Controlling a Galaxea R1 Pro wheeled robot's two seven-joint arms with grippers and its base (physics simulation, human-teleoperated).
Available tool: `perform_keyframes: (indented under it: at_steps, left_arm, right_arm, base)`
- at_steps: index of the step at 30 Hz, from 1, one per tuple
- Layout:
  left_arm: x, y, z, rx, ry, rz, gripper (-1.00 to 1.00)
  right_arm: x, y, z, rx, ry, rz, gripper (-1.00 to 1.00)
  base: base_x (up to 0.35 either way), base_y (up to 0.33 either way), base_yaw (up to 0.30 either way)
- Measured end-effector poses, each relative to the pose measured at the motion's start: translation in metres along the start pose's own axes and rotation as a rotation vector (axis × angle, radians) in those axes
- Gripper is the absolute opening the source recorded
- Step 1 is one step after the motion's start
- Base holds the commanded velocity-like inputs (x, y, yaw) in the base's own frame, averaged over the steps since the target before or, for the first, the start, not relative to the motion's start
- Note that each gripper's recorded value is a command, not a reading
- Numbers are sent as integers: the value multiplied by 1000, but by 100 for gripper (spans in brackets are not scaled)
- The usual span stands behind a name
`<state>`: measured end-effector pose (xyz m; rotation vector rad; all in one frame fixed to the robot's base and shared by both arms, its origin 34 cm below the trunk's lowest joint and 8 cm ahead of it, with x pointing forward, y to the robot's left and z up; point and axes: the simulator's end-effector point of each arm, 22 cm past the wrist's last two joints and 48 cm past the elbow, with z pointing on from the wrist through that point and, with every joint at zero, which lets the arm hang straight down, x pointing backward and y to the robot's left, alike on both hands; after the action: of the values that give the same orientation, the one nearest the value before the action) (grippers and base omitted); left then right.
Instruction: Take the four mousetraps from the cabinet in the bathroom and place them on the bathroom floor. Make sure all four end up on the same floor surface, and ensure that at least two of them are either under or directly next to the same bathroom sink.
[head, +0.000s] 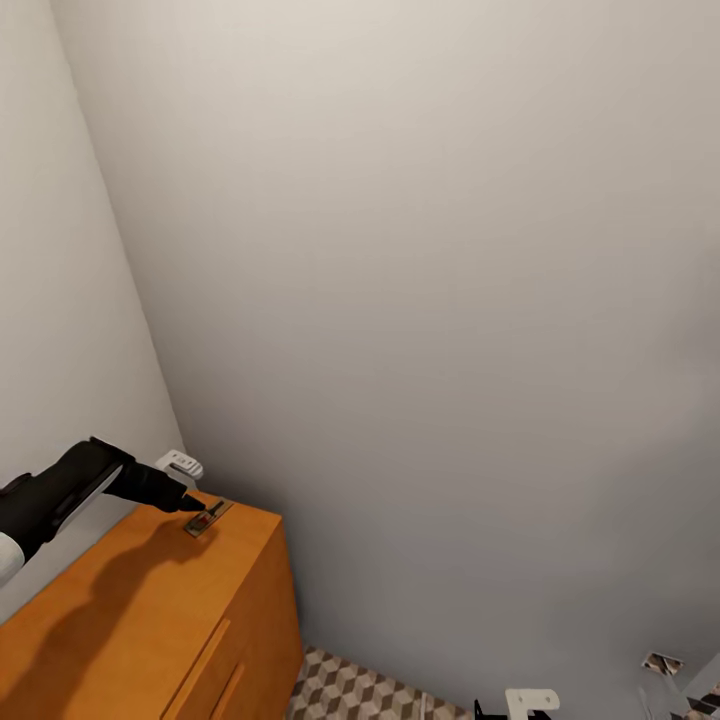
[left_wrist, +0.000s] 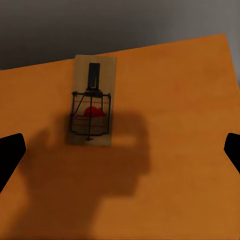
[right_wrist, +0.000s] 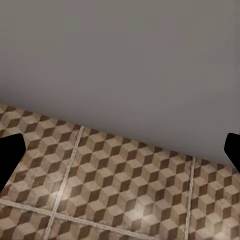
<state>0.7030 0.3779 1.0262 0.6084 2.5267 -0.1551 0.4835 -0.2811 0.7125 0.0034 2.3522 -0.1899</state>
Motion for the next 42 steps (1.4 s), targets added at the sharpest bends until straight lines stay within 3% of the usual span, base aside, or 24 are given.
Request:
perform_keyframes:
  at_steps: [24,42]
  left_arm:
    - [4,0,6,4,13,0,100]
    - [3,-3,7,8,13,1,100]
  right_arm:
    - [5,0,1,-1,10,-1,100]
    - [5,1,0,-1,11,-1,100]
  base:
    - [2,0,0]
    - [107,0,0]
